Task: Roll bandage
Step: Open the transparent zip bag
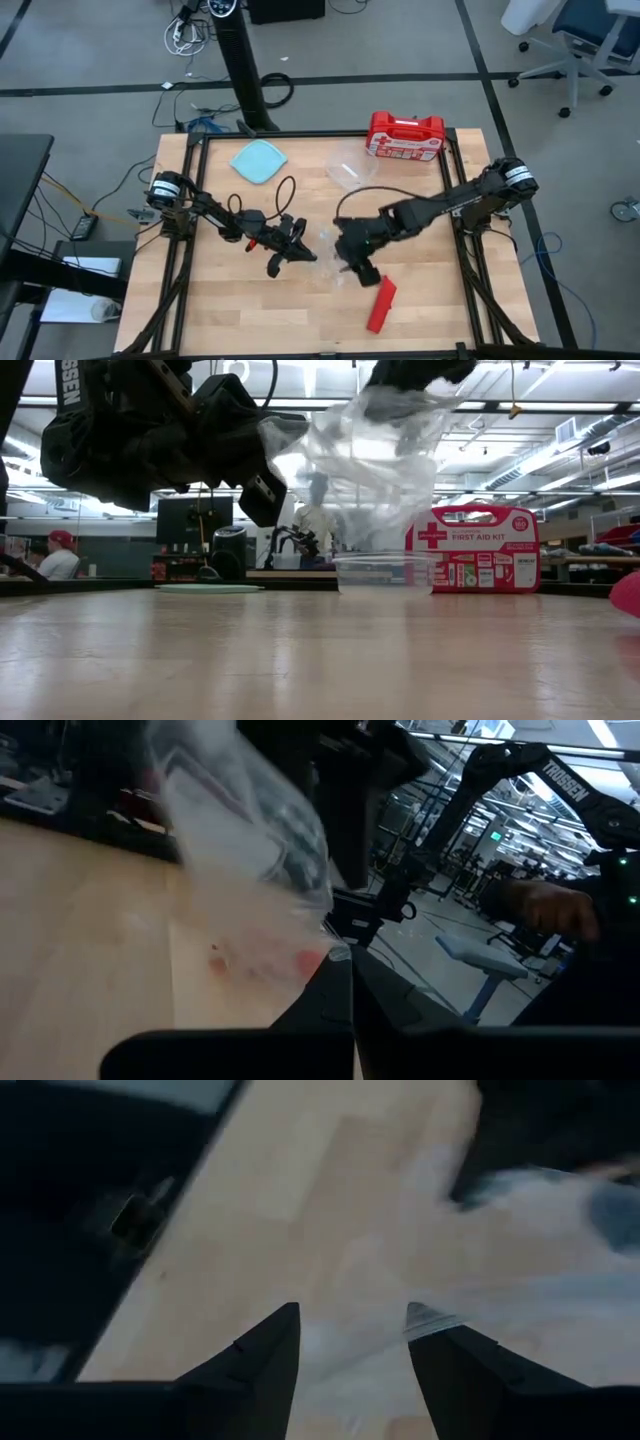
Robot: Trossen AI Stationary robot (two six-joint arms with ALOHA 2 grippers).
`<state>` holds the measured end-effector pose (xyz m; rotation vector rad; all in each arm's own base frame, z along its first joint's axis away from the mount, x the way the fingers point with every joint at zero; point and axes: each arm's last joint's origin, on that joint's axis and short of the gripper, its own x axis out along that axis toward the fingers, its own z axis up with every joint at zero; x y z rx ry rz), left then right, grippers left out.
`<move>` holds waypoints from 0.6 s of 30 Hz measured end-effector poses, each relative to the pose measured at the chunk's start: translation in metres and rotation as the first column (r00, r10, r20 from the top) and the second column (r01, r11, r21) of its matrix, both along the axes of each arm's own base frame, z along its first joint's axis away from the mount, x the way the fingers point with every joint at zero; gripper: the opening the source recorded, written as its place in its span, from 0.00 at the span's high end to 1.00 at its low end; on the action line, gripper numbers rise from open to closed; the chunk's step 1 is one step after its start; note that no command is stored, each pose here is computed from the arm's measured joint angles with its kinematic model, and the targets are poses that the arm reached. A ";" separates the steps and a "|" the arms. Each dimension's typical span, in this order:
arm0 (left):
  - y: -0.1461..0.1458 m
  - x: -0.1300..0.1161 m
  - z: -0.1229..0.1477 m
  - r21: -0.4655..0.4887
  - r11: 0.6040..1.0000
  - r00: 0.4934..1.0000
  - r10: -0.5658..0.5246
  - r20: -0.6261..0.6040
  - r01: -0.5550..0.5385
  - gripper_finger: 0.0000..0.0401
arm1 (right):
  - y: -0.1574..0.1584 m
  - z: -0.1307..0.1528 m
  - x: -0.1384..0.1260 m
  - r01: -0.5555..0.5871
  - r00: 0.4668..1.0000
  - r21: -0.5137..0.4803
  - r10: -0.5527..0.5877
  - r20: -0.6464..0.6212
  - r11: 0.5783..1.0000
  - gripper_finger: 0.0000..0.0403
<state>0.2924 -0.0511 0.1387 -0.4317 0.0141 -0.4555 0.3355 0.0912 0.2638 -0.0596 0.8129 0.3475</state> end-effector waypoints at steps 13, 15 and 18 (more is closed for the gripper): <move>0.000 0.000 0.000 0.000 1.000 1.000 0.000 0.000 0.000 1.00 | -0.024 -0.006 0.001 0.117 0.984 0.156 -0.093 -0.152 0.981 0.59; 0.000 0.000 0.000 0.000 1.000 1.000 0.001 0.000 -0.001 1.00 | -0.025 -0.006 0.001 0.222 0.968 0.114 -0.205 -0.148 0.968 0.59; 0.000 0.000 0.000 0.000 1.000 1.000 0.000 0.000 0.000 1.00 | -0.034 -0.010 0.000 0.297 0.943 0.071 -0.280 -0.182 0.952 0.59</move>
